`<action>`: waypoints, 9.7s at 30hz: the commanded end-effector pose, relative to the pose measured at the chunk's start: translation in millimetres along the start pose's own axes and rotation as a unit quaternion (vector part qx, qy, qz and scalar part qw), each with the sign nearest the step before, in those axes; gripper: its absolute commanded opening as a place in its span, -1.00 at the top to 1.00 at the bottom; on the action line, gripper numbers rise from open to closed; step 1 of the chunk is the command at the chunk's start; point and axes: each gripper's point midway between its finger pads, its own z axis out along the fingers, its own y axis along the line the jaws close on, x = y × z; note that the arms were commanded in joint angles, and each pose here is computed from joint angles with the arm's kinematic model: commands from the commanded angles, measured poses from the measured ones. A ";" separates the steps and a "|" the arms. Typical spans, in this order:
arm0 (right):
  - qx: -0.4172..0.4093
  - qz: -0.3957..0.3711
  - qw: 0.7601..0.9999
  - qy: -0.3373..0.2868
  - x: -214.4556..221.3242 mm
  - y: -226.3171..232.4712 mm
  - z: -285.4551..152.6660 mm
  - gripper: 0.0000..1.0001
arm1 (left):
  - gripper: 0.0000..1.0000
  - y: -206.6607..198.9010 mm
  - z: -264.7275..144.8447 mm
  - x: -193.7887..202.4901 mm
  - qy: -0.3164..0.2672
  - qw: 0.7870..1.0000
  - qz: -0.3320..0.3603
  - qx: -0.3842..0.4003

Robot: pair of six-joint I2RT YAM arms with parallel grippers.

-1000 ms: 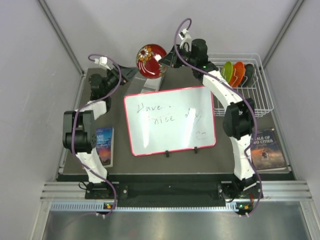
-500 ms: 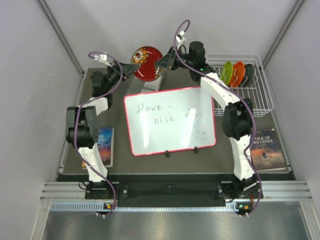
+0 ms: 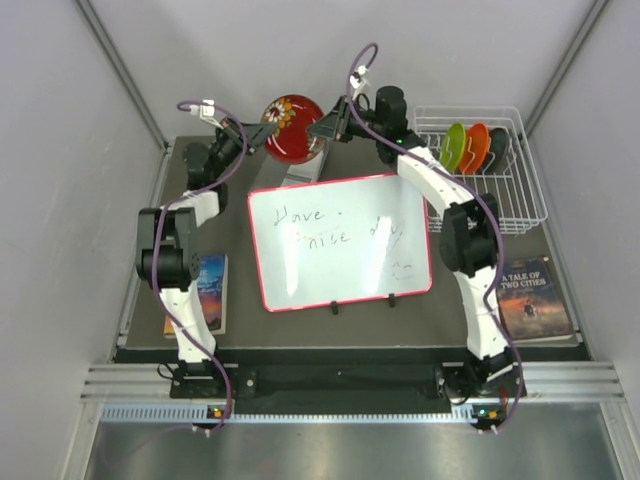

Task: Unload the plates from the dish rack

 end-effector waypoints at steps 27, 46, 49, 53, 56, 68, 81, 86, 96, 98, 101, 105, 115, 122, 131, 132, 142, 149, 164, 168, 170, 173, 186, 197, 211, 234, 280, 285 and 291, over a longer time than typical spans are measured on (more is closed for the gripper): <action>0.057 -0.095 0.987 -0.120 -86.6 -5.2 -69.2 -0.25 | 1.00 44.3 -28.8 -47.8 -0.022 0.989 0.069 -0.132; 0.225 -0.119 0.954 -0.159 -99.8 -63.8 -191.7 -0.27 | 1.00 138.2 -188.1 -88.1 -0.094 0.935 0.063 -0.335; 0.233 -0.124 0.951 -0.161 -101.0 -63.2 -202.7 -0.28 | 1.00 147.8 -203.2 -83.6 -0.093 0.923 0.071 -0.368; 0.250 -0.114 0.948 -0.161 -98.0 -71.9 -214.4 -0.28 | 1.00 163.2 -224.7 -73.8 -0.079 0.902 0.073 -0.419; 0.262 -0.107 0.946 -0.158 -93.7 -81.9 -221.7 -0.28 | 1.00 169.9 -237.0 -70.0 -0.082 0.892 0.067 -0.440; 0.276 -0.096 0.945 -0.145 -86.4 -100.2 -231.7 -0.28 | 1.00 200.2 -271.4 -40.1 -0.061 0.865 0.017 -0.499; 0.316 -0.101 0.935 -0.124 -86.4 -130.0 -244.9 -0.45 | 0.07 206.9 -292.4 -27.5 -0.020 0.841 0.011 -0.541; 0.351 -0.094 0.925 -0.114 -86.7 -148.0 -250.5 -0.50 | -0.22 201.5 -294.8 -32.4 -0.012 0.832 0.017 -0.555; 0.477 -0.114 0.865 -0.102 -106.8 -207.1 -276.4 -0.48 | -0.42 186.8 -303.6 -49.3 -0.011 0.807 0.037 -0.589; 0.510 -0.119 0.845 -0.109 -109.2 -216.2 -288.0 -0.48 | -0.43 180.8 -303.5 -53.9 -0.017 0.806 0.046 -0.589; 0.560 -0.135 0.809 -0.116 -113.4 -225.6 -308.7 -0.48 | -0.44 168.8 -298.0 -60.7 -0.026 0.813 0.056 -0.579; 0.587 -0.141 0.790 -0.103 -110.6 -233.4 -319.5 -0.47 | -0.43 147.2 -273.8 -71.9 -0.033 0.843 0.066 -0.533; 0.619 -0.130 0.771 -0.078 -89.6 -259.7 -329.3 -0.41 | -0.41 90.2 -197.1 -74.7 -0.016 0.900 0.093 -0.426; 0.635 -0.129 0.758 -0.074 -93.4 -280.8 -347.5 -0.20 | -0.40 61.0 -143.3 -49.8 0.016 0.914 0.123 -0.387; 0.632 -0.138 0.759 -0.072 -98.1 -293.9 -346.9 0.26 | -0.40 37.3 -102.6 -26.7 0.043 0.926 0.143 -0.346; 0.630 -0.140 0.760 -0.075 -99.7 -291.5 -345.8 0.25 | -0.40 38.2 -102.8 -24.8 0.043 0.926 0.142 -0.348; 0.614 -0.153 0.771 -0.076 -102.5 -282.8 -335.7 1.00 | -0.40 47.5 -101.6 -19.0 0.051 0.926 0.135 -0.350; 0.647 -0.229 0.712 -0.149 -142.5 -218.7 -328.3 1.00 | -0.41 53.4 -102.8 -20.5 0.052 0.919 0.143 -0.364; 0.622 -0.288 0.679 -0.263 -182.1 -80.0 -323.2 1.00 | -0.58 50.5 -92.6 -20.7 0.053 0.927 0.145 -0.341; 0.503 -0.256 0.795 -0.225 -160.6 -65.3 -269.5 1.00 | -0.58 37.8 -75.3 -19.2 0.046 0.949 0.126 -0.287; 0.425 -0.239 0.849 -0.204 -148.9 -53.2 -233.3 1.00 | -0.58 28.1 -62.9 -18.1 0.042 0.962 0.109 -0.246; 0.327 -0.213 0.904 -0.176 -127.2 -35.9 -188.9 1.00 | -0.56 20.7 -50.7 -16.0 0.040 0.973 0.087 -0.211; 0.095 -0.115 0.979 -0.142 -68.7 2.1 -76.7 1.00 | -0.52 8.0 -18.6 8.7 0.024 0.990 0.047 -0.130; 0.027 -0.066 0.992 -0.100 -27.7 8.3 -22.0 1.00 | -0.50 -8.2 -1.2 21.0 0.020 0.997 0.031 -0.061; -0.015 -0.057 0.996 -0.072 -15.8 22.8 -11.2 0.99 | 1.00 6.2 -4.5 31.0 0.031 0.996 0.033 -0.083; 0.271 -0.176 0.932 -0.165 -95.4 -47.0 -165.5 -0.38 | 1.00 97.1 -162.3 -79.4 -0.063 0.929 0.091 -0.353; 0.444 -0.181 0.857 -0.188 -111.5 -111.4 -263.2 -0.42 | -0.37 193.6 -303.8 -18.0 0.053 0.790 0.015 -0.611; 0.512 -0.193 0.819 -0.173 -114.1 -134.2 -284.4 -0.43 | -0.49 186.1 -306.7 -30.5 0.055 0.774 0.027 -0.630; 0.596 -0.198 0.758 -0.176 -130.6 -161.3 -314.4 -0.44 | -0.53 153.4 -269.5 -54.7 0.028 0.825 0.048 -0.562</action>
